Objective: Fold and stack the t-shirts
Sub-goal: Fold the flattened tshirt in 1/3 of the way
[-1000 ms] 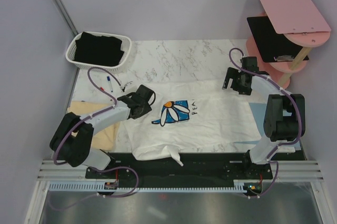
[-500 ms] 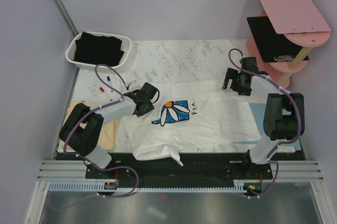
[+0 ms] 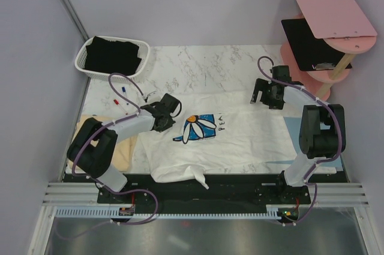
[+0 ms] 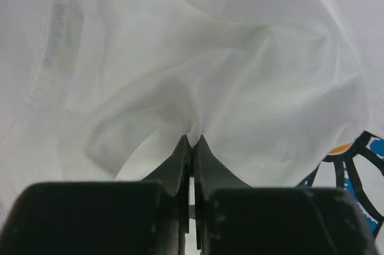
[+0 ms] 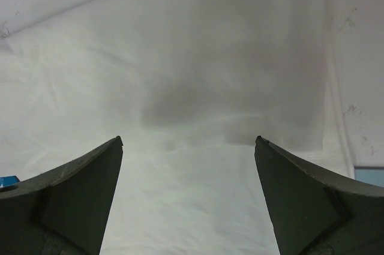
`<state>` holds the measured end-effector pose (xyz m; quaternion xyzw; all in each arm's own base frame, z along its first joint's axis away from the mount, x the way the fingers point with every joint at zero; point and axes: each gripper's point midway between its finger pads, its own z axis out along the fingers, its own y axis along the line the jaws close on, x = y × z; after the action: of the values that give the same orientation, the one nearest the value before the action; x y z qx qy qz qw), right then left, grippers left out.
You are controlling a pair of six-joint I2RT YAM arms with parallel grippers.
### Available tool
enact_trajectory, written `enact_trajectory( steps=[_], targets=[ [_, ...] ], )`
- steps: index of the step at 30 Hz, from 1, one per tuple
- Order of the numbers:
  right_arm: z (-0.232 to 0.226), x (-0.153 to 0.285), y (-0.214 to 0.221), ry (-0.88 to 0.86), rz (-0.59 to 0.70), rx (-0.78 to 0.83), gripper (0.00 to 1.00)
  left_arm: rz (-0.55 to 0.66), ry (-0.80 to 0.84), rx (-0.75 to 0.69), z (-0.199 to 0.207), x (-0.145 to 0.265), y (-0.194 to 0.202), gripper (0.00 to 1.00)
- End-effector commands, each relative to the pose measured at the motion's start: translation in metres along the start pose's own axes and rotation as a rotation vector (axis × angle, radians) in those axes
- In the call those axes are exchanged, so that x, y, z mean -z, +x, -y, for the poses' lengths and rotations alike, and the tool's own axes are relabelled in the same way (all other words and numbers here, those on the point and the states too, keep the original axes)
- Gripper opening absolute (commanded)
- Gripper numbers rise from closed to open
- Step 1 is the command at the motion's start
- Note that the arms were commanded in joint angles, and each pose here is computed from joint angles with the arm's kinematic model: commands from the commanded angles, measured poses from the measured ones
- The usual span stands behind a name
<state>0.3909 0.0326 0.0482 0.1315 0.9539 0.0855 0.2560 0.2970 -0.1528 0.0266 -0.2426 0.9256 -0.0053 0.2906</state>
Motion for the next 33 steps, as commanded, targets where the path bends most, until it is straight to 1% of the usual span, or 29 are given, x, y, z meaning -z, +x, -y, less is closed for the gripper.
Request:
enact_trajectory(
  steps=[1,5,8,13,17,18,19,20,21,22,23,25,26,27,28,29,30,31,32,33],
  targets=[
    [-0.006,-0.001,-0.001,-0.019,0.013,0.019,0.98,0.027,0.106,0.038,0.014,0.029,-0.014,0.02],
    [-0.007,-0.001,-0.001,-0.02,0.012,0.021,0.98,0.02,0.16,0.042,0.013,0.052,-0.013,0.02],
    [-0.007,-0.002,0.0,-0.021,0.009,0.021,0.98,-0.026,0.162,0.03,0.008,0.053,0.0,0.02],
    [-0.006,-0.003,0.002,-0.02,0.002,0.022,0.98,-0.106,0.153,-0.018,-0.001,0.056,0.033,0.02],
    [-0.006,-0.003,0.001,-0.019,0.006,0.024,0.98,-0.128,0.191,-0.06,-0.002,0.072,0.047,0.02],
    [-0.007,-0.002,0.0,-0.018,0.009,0.024,0.98,-0.123,0.207,-0.068,-0.002,0.079,0.045,0.07],
    [-0.007,-0.002,0.0,-0.018,0.008,0.024,0.98,-0.122,0.22,-0.08,-0.001,0.085,0.045,0.17],
    [-0.007,-0.002,-0.001,-0.018,0.009,0.024,0.98,-0.113,0.218,-0.096,-0.003,0.09,0.044,0.32],
    [-0.007,-0.002,-0.001,-0.019,0.012,0.026,0.98,-0.085,0.241,-0.093,0.0,0.101,0.035,0.72],
    [-0.007,0.0,-0.003,-0.02,0.018,0.026,0.98,-0.077,0.219,-0.112,-0.008,0.105,0.034,0.92],
    [-0.007,0.0,-0.004,-0.015,0.023,0.026,0.98,-0.036,0.213,-0.117,-0.01,0.109,0.025,0.99],
    [-0.008,0.003,-0.009,-0.014,0.036,0.026,0.98,0.034,0.232,-0.122,-0.01,0.122,0.006,1.0],
    [-0.008,0.004,-0.011,-0.013,0.043,0.025,0.98,0.09,0.217,-0.12,-0.011,0.123,-0.007,1.0],
    [-0.009,0.005,-0.013,-0.015,0.049,0.025,0.98,0.128,0.223,-0.132,-0.007,0.129,-0.019,0.95],
    [-0.01,0.006,-0.016,-0.019,0.062,0.025,0.98,0.144,0.201,-0.144,-0.006,0.126,-0.024,0.86],
    [-0.011,0.007,-0.019,-0.022,0.07,0.026,0.97,0.181,0.173,-0.148,-0.005,0.124,-0.035,0.68],
    [-0.012,0.008,-0.02,-0.025,0.073,0.024,0.9,0.21,0.168,-0.157,0.001,0.128,-0.047,0.14],
    [-0.014,0.009,-0.025,-0.033,0.086,0.03,0.78,0.216,0.141,-0.168,0.003,0.123,-0.053,0.02],
    [-0.016,0.01,-0.028,-0.04,0.092,0.033,0.63,0.21,0.08,-0.177,0.001,0.107,-0.058,0.02],
    [-0.016,0.01,-0.029,-0.04,0.097,0.032,0.06,0.215,0.064,-0.191,0.007,0.104,-0.069,0.02]
  ],
)
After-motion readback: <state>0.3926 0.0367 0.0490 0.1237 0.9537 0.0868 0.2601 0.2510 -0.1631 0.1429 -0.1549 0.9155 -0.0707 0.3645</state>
